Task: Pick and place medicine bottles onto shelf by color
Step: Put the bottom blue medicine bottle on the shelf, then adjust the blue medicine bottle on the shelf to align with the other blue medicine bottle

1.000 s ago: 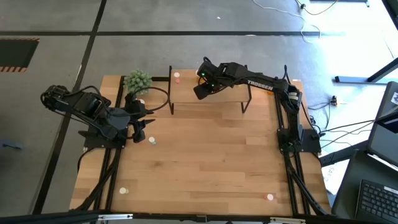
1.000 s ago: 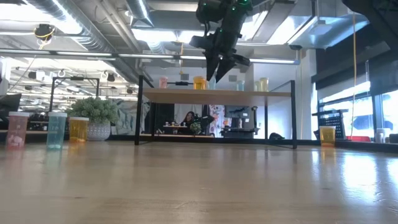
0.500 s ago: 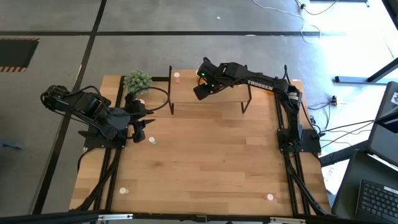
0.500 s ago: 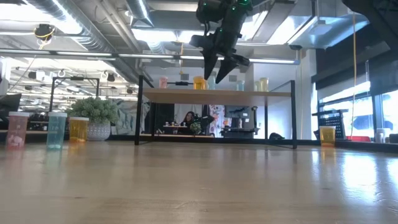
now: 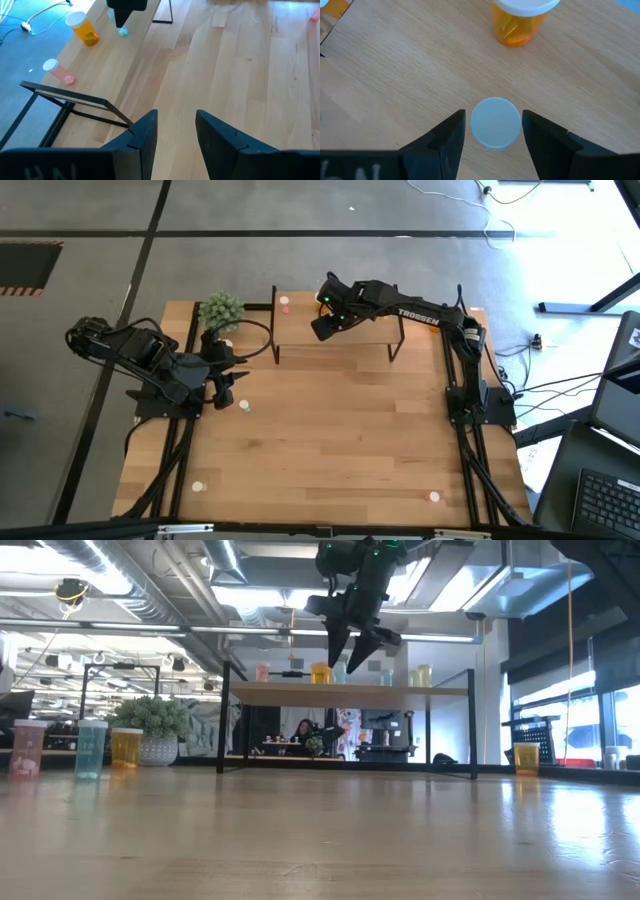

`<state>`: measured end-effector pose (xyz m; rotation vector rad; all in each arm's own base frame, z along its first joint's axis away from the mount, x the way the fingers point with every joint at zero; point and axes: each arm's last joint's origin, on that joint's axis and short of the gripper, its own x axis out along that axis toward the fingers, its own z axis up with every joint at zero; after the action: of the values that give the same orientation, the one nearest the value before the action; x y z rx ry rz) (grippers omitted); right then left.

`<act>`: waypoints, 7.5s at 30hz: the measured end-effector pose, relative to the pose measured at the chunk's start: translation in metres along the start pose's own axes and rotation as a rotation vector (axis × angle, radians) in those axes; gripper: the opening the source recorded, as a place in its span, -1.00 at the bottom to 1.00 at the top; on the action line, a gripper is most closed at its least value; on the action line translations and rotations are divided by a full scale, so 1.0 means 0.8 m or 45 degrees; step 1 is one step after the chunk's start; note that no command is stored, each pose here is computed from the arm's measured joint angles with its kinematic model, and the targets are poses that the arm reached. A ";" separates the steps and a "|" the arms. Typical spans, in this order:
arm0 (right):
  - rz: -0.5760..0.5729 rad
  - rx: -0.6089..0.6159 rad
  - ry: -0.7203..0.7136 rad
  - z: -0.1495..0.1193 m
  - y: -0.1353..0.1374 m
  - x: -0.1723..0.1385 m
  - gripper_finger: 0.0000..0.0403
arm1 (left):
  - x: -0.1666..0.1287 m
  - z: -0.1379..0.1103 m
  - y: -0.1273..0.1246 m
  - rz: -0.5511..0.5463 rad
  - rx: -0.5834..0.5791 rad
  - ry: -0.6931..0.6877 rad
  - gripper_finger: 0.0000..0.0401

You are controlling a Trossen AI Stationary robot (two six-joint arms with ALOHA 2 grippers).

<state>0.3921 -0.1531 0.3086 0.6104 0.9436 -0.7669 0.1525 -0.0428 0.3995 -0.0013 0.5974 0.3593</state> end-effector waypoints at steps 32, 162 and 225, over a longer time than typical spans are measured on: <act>0.000 -0.229 -0.149 -0.002 0.033 -0.136 -0.02 | 0.000 0.000 0.000 0.000 -0.009 0.000 -0.36; 0.370 -0.953 0.200 0.054 -0.044 -0.008 -0.16 | 0.026 0.011 0.062 0.443 -0.422 -0.012 -0.36; 0.234 -0.936 0.348 0.047 -0.076 -0.030 -0.40 | 0.027 0.011 0.061 0.407 -0.428 0.002 -0.36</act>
<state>0.3532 -0.2096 0.3390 0.1455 1.3055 -0.1355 0.1575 0.0107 0.3996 -0.2304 0.5329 0.7670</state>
